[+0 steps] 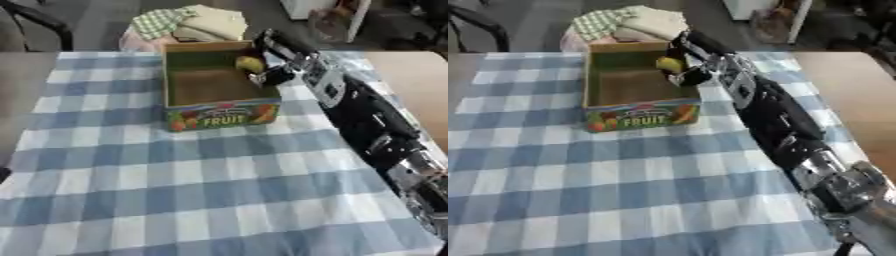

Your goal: Pick up objects on the table and place them in the box.

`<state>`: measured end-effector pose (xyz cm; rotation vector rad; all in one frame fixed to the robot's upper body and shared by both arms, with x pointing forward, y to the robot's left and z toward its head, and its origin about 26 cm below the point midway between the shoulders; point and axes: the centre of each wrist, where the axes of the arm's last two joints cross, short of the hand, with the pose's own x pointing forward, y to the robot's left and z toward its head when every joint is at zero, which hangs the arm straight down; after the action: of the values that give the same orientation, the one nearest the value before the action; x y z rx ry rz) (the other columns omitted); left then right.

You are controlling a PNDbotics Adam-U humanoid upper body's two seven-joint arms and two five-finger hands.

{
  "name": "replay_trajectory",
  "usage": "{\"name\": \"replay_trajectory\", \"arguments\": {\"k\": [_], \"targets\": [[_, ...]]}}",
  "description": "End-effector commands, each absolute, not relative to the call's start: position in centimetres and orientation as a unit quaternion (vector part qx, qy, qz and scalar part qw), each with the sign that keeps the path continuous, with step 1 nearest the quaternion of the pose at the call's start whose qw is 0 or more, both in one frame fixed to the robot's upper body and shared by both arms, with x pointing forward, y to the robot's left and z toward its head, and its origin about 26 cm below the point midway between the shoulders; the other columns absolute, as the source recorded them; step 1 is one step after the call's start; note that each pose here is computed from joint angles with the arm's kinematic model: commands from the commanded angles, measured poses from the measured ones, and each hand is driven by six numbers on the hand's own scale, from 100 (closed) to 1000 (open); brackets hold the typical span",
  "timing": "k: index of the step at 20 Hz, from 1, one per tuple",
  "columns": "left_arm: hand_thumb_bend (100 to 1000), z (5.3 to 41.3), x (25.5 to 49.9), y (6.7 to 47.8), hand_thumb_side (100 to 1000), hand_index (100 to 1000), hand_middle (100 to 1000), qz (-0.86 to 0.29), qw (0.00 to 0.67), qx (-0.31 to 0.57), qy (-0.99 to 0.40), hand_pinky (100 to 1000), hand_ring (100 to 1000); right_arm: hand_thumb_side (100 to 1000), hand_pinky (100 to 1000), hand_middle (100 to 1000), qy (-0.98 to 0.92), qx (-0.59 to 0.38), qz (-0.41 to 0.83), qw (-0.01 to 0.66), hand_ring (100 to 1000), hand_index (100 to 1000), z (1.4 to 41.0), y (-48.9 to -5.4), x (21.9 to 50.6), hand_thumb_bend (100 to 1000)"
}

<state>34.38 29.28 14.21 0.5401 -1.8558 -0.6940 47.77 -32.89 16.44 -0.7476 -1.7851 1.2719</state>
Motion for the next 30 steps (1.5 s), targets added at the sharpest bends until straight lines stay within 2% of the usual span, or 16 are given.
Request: {"name": "replay_trajectory", "arguments": {"k": [1,4,8,9,10,12,13,16,17,18,21,30], "targets": [[701,15.2,34.5,29.2,319,628,507,-0.293,0.504,0.226,-0.781,741,581,100,699,350,-0.704,-0.312,0.505,0.390,537,499,17.4,-32.8,48.3,100],[699,15.2,34.5,29.2,320,628,507,-0.292,0.504,0.226,-0.781,741,581,100,704,386,-0.699,-0.310,0.517,0.385,548,541,16.9,-32.3,48.5,100],[697,15.2,34.5,29.1,320,628,507,-0.291,0.505,0.224,-0.781,741,581,214,710,435,-0.695,-0.305,0.531,0.378,563,590,16.4,-31.8,48.5,158],[699,15.1,34.5,29.1,320,628,507,-0.291,0.505,0.224,-0.781,740,581,321,719,518,-0.696,-0.304,0.532,0.375,592,667,16.4,-31.7,48.5,205],[697,15.1,34.5,29.1,321,628,507,-0.291,0.505,0.224,-0.781,740,581,342,724,558,-0.697,-0.305,0.533,0.371,606,702,16.5,-31.7,48.5,254],[697,15.2,34.5,29.1,321,628,507,-0.290,0.505,0.224,-0.781,741,581,390,732,621,-0.703,-0.308,0.527,0.365,629,755,16.9,-31.7,48.5,296],[696,15.2,34.5,29.1,321,628,507,-0.290,0.505,0.225,-0.781,741,581,420,737,680,-0.706,-0.309,0.524,0.363,650,798,17.0,-31.8,48.5,325],[696,15.2,34.5,29.2,321,628,506,-0.289,0.506,0.226,-0.781,741,581,412,737,666,-0.715,-0.313,0.513,0.357,646,792,17.7,-32.2,48.3,314],[696,15.2,34.5,29.2,321,627,506,-0.288,0.506,0.227,-0.781,740,581,412,736,647,-0.718,-0.315,0.510,0.354,642,785,18.0,-32.3,48.2,285],[696,15.2,34.5,29.3,321,627,506,-0.287,0.506,0.228,-0.781,740,581,393,736,640,-0.721,-0.316,0.507,0.350,641,783,18.3,-32.6,48.1,303],[695,15.2,34.5,29.6,325,627,506,-0.284,0.507,0.233,-0.780,740,580,362,735,619,-0.732,-0.323,0.501,0.332,633,776,19.6,-33.8,47.3,284],[693,15.2,34.3,30.2,328,626,505,-0.271,0.512,0.245,-0.777,740,580,336,725,583,-0.753,-0.357,0.451,0.320,604,766,20.3,-39.3,42.5,193]]}}
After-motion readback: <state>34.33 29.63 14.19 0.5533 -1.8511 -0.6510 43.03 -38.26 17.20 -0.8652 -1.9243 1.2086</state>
